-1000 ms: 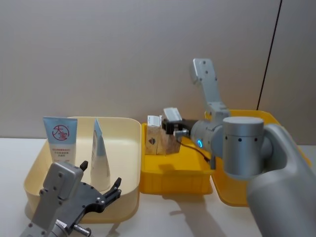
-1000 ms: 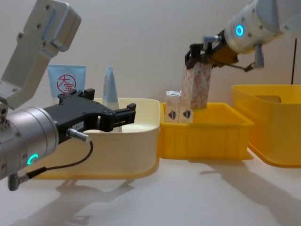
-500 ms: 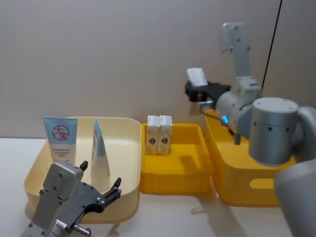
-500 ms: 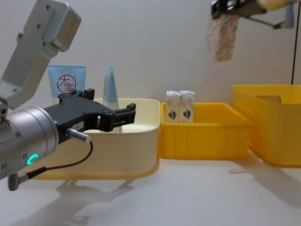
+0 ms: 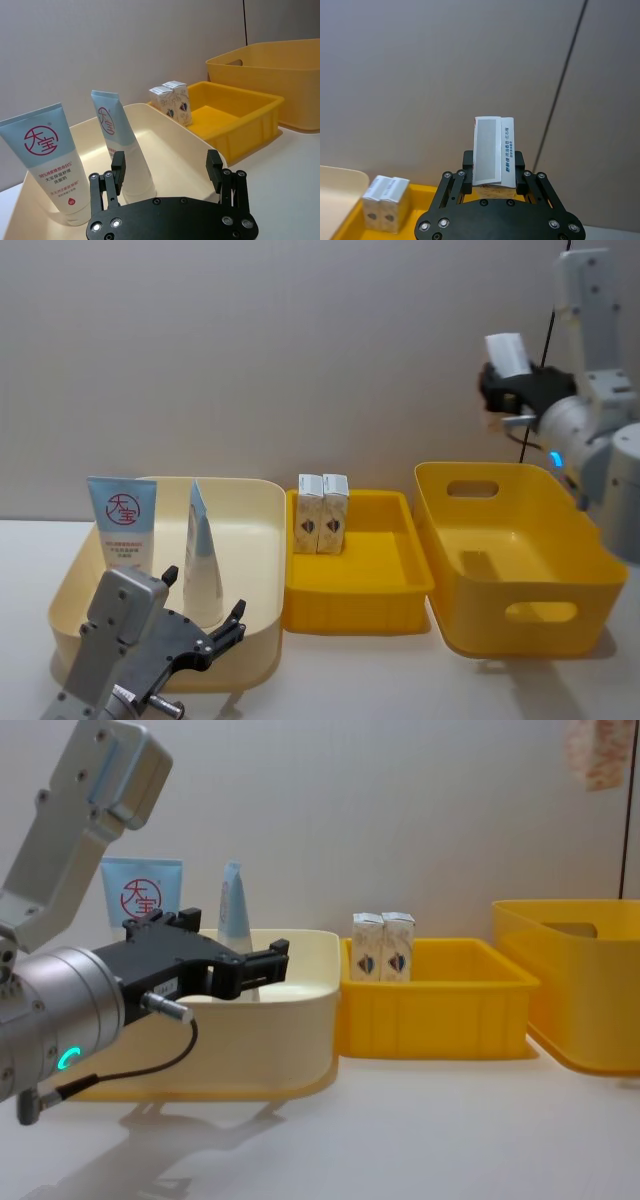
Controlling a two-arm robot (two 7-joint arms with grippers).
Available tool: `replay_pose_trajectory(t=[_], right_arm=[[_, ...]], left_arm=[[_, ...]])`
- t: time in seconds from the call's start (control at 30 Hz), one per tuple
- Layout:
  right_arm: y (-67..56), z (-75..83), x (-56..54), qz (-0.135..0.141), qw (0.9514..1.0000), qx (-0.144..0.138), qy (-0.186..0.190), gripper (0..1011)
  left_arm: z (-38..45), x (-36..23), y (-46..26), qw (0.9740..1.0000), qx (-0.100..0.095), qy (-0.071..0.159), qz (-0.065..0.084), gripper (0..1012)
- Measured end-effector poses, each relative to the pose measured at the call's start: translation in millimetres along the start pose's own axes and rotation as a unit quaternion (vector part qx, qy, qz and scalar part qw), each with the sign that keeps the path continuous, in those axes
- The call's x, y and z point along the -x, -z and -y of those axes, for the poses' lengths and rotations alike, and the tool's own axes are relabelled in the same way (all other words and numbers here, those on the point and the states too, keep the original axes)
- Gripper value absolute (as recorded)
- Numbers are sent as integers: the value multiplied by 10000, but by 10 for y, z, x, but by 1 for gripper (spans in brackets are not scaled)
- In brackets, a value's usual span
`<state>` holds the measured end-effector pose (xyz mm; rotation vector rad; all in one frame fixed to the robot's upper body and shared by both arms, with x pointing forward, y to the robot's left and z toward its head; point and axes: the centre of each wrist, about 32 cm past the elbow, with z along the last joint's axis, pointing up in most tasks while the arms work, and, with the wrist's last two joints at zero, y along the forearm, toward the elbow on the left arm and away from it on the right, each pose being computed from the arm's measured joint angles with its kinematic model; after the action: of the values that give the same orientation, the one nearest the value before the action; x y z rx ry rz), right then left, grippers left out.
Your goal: Bimanual collaborative sorting of washing and personal care products
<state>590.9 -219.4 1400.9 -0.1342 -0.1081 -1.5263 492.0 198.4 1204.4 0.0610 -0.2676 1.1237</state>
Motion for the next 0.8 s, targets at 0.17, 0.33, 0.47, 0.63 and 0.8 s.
replay_pose_trajectory(t=[0.17,0.33,0.47,0.63,0.8], right_arm=[[39,48,-229,89,9997,90,229,441],[73,72,-339,122,9993,267,239,441],[96,78,-393,94,9987,480,166,441],[126,61,-405,27,9972,744,35,441],[162,18,-385,-99,9943,1050,-156,441]], left_arm=[[0,0,0,10000,0,1,0,1003],[0,0,0,10000,0,0,0,1003],[0,0,0,10000,0,0,0,1003],[0,0,0,10000,0,0,0,1003],[0,0,0,10000,0,0,0,1003]])
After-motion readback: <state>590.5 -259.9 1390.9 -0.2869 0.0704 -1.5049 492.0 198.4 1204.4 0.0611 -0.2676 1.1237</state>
